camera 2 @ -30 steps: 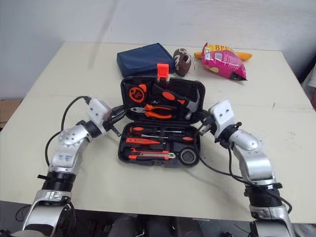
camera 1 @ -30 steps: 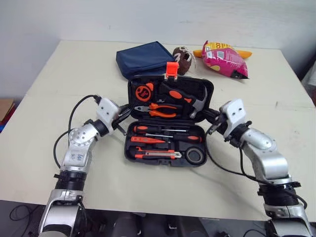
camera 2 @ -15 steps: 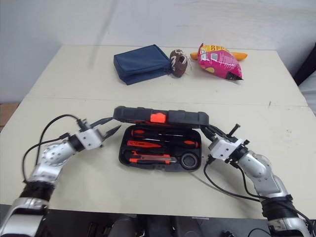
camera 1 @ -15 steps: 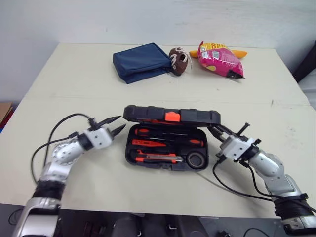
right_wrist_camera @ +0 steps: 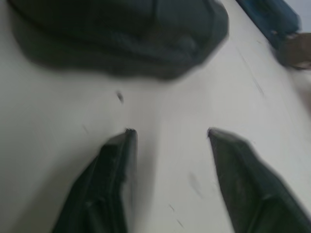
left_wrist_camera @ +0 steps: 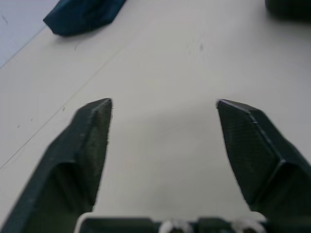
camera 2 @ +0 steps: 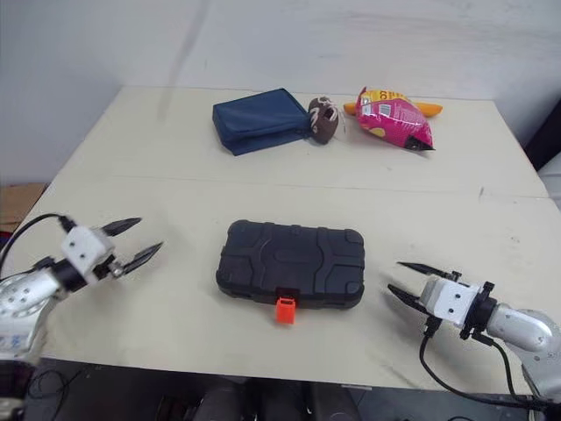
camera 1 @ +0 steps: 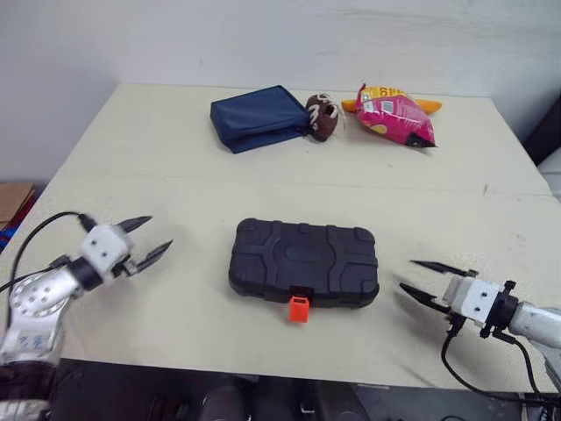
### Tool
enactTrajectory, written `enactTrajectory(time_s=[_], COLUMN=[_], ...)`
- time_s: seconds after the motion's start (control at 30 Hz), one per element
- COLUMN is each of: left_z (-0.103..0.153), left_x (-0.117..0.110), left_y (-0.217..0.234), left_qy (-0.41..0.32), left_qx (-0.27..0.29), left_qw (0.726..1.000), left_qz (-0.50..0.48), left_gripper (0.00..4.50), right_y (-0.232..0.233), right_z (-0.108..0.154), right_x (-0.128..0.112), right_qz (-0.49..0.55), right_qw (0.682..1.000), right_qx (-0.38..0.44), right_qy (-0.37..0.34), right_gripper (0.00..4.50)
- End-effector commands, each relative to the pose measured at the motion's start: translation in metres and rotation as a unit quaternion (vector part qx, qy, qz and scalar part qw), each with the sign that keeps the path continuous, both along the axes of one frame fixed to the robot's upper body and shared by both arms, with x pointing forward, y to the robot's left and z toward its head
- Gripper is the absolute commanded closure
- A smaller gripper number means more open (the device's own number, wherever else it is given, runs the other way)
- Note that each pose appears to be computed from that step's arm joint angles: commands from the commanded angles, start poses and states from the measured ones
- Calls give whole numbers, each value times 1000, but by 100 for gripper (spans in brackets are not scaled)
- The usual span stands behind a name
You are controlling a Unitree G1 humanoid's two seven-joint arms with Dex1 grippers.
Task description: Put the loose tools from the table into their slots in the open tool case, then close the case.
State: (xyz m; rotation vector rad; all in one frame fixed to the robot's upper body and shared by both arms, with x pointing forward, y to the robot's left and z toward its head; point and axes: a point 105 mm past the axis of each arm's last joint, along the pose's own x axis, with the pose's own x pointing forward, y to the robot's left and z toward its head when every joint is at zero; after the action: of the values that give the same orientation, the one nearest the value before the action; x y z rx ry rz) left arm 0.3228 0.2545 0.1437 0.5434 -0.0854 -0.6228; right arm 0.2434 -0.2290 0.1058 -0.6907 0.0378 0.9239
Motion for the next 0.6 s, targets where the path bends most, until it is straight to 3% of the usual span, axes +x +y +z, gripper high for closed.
enactTrajectory(time_s=[0.03,0.07,0.13,0.23,0.33,0.6], left_z=[13,16,18,8,5,-3], left_x=[22,30,44,72,84,77], left_y=[-24,-31,-40,-63,-81,-112], left_qy=[7,7,15,75,90,98], left_qx=[-13,-15,-15,6,24,35], left_qw=[1000,999,999,995,990,971], left_qz=[-26,-34,-41,-71,-103,-214], left_gripper=[314,366,446,446,446,446], right_y=[27,34,43,58,66,65], right_z=[-6,-9,-12,-23,-29,-28], right_x=[-21,-27,-34,-40,-35,-8], right_qz=[54,70,86,108,106,54], right_qw=[992,988,983,974,975,985], right_qx=[36,33,27,19,15,25], right_qy=[113,135,163,198,197,163], right_gripper=[396,450,450,450,450,450])
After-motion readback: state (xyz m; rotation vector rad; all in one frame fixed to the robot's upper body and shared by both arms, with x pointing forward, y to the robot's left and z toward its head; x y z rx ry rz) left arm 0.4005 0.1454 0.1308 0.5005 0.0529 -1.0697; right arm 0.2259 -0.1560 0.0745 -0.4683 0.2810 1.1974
